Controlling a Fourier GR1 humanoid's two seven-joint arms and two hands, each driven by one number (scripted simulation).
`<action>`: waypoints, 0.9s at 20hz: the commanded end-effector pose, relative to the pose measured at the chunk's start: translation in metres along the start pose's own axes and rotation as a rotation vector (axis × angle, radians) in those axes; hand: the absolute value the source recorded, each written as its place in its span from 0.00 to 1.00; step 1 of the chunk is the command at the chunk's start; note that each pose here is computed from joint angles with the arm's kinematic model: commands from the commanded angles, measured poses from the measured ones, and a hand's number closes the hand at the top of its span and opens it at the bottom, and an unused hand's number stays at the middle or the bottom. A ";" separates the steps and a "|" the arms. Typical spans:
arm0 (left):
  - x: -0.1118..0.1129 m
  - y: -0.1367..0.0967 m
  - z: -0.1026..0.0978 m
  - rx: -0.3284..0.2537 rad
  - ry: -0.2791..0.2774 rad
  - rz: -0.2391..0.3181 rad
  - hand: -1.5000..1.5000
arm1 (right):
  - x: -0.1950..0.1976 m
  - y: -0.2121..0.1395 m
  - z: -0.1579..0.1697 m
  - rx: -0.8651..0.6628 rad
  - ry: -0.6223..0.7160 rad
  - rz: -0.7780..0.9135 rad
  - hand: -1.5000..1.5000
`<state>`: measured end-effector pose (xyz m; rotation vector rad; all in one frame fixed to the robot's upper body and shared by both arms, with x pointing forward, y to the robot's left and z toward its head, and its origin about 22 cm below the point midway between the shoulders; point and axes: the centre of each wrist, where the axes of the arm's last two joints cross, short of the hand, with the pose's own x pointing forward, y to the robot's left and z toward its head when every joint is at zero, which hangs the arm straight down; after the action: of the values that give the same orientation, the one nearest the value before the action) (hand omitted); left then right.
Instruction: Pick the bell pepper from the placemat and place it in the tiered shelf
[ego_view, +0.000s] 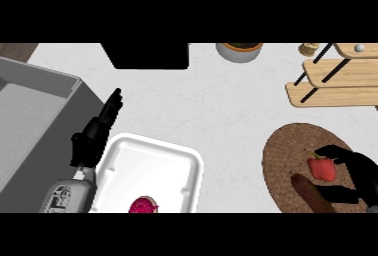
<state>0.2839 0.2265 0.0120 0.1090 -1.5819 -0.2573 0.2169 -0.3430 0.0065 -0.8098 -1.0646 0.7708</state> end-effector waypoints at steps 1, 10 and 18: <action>-0.006 -0.005 0.008 -0.023 0.005 0.002 0.50 | -0.009 0.000 -0.011 -0.005 -0.014 0.072 1.00; 0.000 -0.013 0.005 -0.017 0.001 0.003 0.50 | 0.087 0.024 0.015 0.091 -0.116 0.182 1.00; 0.013 0.007 0.009 0.000 0.006 -0.017 0.50 | 0.120 0.027 0.047 0.062 -0.197 0.023 1.00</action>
<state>0.2804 0.2243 0.0169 0.1136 -1.5795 -0.2642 0.2169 -0.2383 0.0395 -0.7570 -1.1345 0.9788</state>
